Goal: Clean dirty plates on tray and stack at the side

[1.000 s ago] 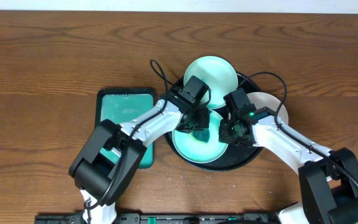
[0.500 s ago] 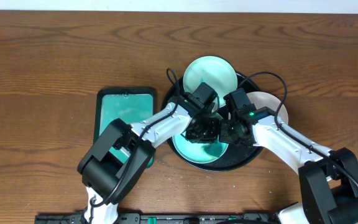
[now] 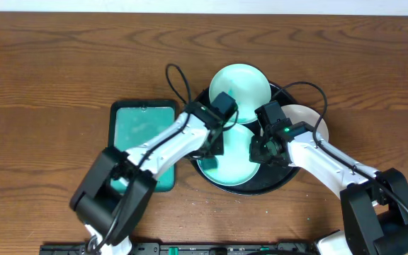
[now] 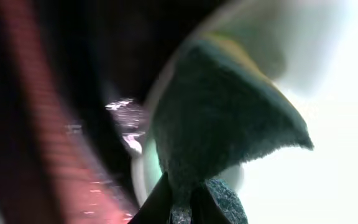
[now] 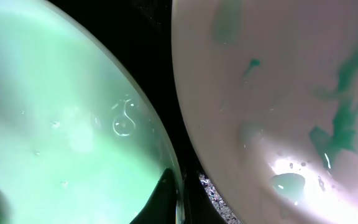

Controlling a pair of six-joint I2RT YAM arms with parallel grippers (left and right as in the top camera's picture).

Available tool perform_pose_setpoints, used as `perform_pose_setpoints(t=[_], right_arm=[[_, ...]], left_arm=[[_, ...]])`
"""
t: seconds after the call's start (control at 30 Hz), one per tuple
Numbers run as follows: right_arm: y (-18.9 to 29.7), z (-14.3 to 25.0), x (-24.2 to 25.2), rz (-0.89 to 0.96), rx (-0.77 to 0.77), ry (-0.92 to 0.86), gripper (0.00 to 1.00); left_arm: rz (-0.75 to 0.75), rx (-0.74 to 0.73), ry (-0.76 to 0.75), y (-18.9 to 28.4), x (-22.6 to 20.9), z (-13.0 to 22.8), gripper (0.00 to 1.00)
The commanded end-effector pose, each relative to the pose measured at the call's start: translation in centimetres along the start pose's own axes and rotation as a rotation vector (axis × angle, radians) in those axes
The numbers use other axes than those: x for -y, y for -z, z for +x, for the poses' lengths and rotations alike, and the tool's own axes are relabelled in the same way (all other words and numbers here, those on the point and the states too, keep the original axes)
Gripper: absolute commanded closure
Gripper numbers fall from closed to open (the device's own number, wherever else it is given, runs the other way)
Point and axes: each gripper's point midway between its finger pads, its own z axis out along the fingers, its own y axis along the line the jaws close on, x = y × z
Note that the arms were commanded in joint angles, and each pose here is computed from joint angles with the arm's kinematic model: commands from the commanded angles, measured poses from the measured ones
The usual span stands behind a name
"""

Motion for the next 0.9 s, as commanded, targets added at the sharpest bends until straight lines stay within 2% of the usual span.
perform_pose_setpoints(t=[0.0, 0.17, 0.3, 0.43, 0.63, 0.7, 0.73, 0.87], right_arm=[[-1.1, 0.3, 1.9, 0.095, -0.005, -0.008, 0.99], [-1.1, 0.4, 2.0, 0.097, -0.008, -0.008, 0.99], [-1.1, 0.1, 1.9, 0.099, 0.006, -0.007, 0.99], [-1.0, -1.3, 2.1, 0.118, 0.070, -0.006, 0.99], [-0.9, -1.8, 0.9, 0.058, 0.080, -0.003, 0.99], [-0.5, -1.7, 0.0, 0.016, 0.070, 0.037, 0.99], [-0.1, -1.8, -0.6, -0.005, 0.068, 0.061, 0.99], [3.2, -2.8, -1.9, -0.013, 0.124, 0.149, 0.99]], left_arm=[[-0.067, 0.159, -0.003, 4.1, -2.8, -2.1, 0.93], [0.011, 0.295, 0.007, 10.9, -5.0, -2.7, 0.93], [-0.130, 0.400, 0.098, 13.8, -11.3, -3.8, 0.93], [-0.190, 0.329, 0.183, 11.7, -15.6, -3.6, 0.93], [-0.080, 0.140, 0.219, 5.5, -16.8, -2.7, 0.92], [-0.052, 0.109, 0.246, 4.9, -17.0, -2.7, 0.85], [-0.038, 0.105, 0.257, 4.9, -17.1, -2.7, 0.75], [0.034, 0.132, 0.264, 6.6, -16.6, -3.1, 0.59]])
